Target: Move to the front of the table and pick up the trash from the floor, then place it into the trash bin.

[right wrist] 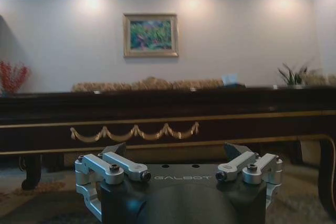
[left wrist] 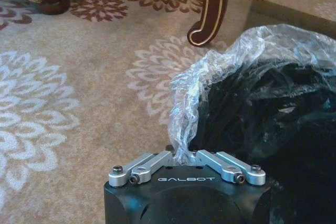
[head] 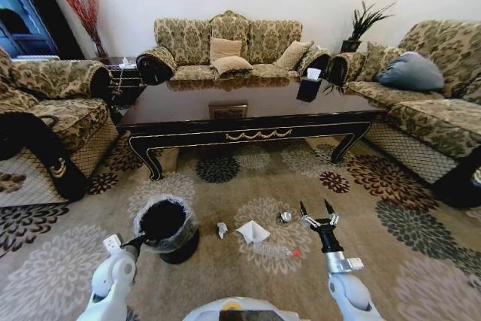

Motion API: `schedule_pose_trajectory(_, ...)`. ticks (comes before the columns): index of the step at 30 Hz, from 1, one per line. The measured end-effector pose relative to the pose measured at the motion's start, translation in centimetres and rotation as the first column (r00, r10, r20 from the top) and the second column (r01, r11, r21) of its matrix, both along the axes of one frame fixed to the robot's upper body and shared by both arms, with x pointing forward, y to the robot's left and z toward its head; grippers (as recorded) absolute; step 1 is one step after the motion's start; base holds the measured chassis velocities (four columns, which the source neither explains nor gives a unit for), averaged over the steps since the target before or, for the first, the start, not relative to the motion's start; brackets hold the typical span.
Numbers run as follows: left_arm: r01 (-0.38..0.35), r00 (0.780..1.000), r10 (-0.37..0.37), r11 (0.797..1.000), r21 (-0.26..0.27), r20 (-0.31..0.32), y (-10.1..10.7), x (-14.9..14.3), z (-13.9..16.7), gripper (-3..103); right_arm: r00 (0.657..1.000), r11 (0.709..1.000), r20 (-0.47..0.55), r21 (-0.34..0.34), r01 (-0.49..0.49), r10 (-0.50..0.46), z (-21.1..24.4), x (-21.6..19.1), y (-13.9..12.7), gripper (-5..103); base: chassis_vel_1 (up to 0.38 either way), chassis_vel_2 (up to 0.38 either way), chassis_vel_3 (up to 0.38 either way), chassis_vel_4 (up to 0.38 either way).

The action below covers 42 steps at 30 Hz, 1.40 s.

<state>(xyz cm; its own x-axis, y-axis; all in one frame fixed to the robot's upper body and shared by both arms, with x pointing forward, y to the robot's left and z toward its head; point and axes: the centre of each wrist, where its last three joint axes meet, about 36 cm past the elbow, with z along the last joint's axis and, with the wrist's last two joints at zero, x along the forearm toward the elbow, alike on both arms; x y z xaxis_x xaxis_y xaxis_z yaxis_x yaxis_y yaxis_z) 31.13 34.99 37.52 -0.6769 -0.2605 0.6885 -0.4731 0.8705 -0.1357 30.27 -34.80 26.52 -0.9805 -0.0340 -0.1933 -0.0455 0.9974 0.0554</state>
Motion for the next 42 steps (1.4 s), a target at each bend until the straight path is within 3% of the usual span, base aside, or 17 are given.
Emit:
schedule_pose_trajectory(8, 0.000, 0.999, -0.004, 0.998, 0.068, 0.048, 1.0, -2.2, 3.6, 2, 0.990, 0.997, -0.142, 0.073, 0.001, 0.009, -2.3, 2.3, 1.3, 100, 0.000, 0.000, 0.000, 0.000)
schedule_pose_trajectory(15, 0.008, 0.995, -0.016, 0.997, 0.073, 0.102, 0.4, -4.0, 6.5, 2, 0.962, 0.985, -0.270, 0.170, 0.010, 0.036, -4.3, 4.2, 4.7, 100, 0.000, 0.000, 0.000, 0.000)
schedule_pose_trajectory(19, 0.016, 0.992, -0.024, 0.997, 0.071, 0.125, -0.2, -4.8, 7.8, 2, 0.945, 0.985, -0.324, 0.172, 0.002, 0.055, -5.5, 5.3, 5.9, 100, 0.000, 0.000, 0.000, 0.000)
schedule_pose_trajectory(27, 0.023, 0.988, -0.034, 0.997, 0.073, 0.149, -1.0, -6.2, 9.5, 2, 0.918, 0.992, -0.397, 0.111, 0.052, -0.004, -10.0, 8.1, 5.2, 100, 0.000, 0.000, 0.000, 0.000)
schedule_pose_trajectory(31, 0.024, 0.987, -0.035, 0.997, 0.072, 0.160, -1.2, -6.7, 10.3, 2, 0.914, 0.995, -0.406, 0.092, 0.032, 0.008, -11.9, 8.4, 4.3, 100, 0.000, 0.000, 0.000, 0.000)
schedule_pose_trajectory(36, 0.037, 0.983, -0.045, 0.998, 0.051, 0.177, -1.8, -7.6, 11.7, 2, 0.933, 0.992, -0.353, -0.069, -0.106, 0.075, -15.2, 8.7, 1.7, 100, 0.000, 0.000, 0.000, 0.000)
schedule_pose_trajectory(42, 0.033, 0.985, -0.041, 0.998, 0.052, 0.169, -2.2, -8.6, 12.2, 2, 0.918, 0.992, -0.387, -0.047, -0.116, 0.089, -17.2, 8.8, 1.5, 100, 0.000, 0.000, 0.000, 0.000)
